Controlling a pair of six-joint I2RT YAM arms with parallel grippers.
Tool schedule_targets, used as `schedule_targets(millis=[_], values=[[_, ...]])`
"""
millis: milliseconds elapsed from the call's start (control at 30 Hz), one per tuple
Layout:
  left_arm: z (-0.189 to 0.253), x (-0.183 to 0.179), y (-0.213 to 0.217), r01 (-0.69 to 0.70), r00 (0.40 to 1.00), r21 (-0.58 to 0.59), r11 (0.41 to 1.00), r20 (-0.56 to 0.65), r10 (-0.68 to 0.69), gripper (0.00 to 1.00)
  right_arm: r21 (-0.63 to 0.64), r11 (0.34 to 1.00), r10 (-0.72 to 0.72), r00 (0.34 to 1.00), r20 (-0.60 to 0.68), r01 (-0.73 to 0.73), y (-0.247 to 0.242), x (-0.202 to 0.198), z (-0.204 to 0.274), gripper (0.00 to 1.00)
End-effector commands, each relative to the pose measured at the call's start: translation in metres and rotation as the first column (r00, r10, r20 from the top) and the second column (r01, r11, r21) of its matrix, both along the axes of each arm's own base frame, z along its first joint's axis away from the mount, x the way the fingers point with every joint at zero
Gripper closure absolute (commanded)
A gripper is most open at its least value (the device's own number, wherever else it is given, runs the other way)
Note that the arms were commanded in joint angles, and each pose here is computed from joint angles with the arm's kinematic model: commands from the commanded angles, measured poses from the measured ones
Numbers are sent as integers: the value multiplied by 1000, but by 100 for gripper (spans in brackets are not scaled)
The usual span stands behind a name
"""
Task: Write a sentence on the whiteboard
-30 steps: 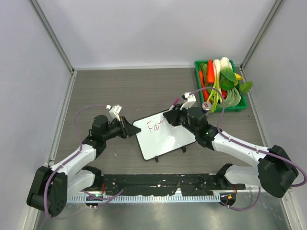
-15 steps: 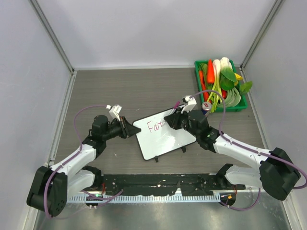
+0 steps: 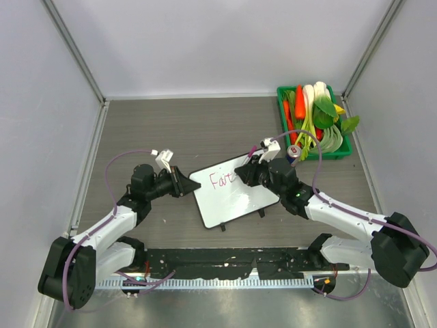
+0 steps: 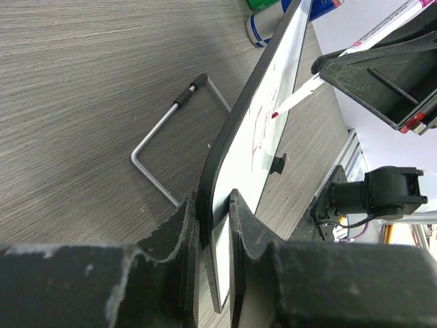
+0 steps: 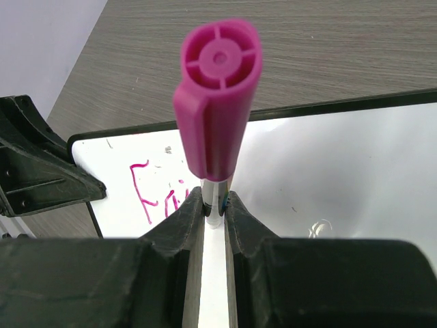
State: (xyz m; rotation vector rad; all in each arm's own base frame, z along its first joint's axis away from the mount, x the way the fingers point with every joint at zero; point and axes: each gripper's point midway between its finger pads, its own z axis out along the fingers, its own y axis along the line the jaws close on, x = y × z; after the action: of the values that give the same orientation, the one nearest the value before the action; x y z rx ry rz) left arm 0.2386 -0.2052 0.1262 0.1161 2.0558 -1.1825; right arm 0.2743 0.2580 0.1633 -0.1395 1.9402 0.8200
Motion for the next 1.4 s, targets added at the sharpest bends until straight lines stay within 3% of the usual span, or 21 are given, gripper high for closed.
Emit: schedule_targets(millis=[0, 867, 1367], values=[[-27, 6, 18, -61, 998, 127, 990, 25, 58, 100, -25, 998, -49, 998, 27, 50, -9, 8, 6, 99], [-27, 5, 17, -57, 998, 124, 991, 27, 54, 100, 19, 994, -107, 986, 124, 106, -2, 34, 69, 99], [-27, 5, 17, -57, 998, 124, 991, 27, 54, 100, -40, 989, -136, 988, 78, 139, -8, 40, 32, 99]])
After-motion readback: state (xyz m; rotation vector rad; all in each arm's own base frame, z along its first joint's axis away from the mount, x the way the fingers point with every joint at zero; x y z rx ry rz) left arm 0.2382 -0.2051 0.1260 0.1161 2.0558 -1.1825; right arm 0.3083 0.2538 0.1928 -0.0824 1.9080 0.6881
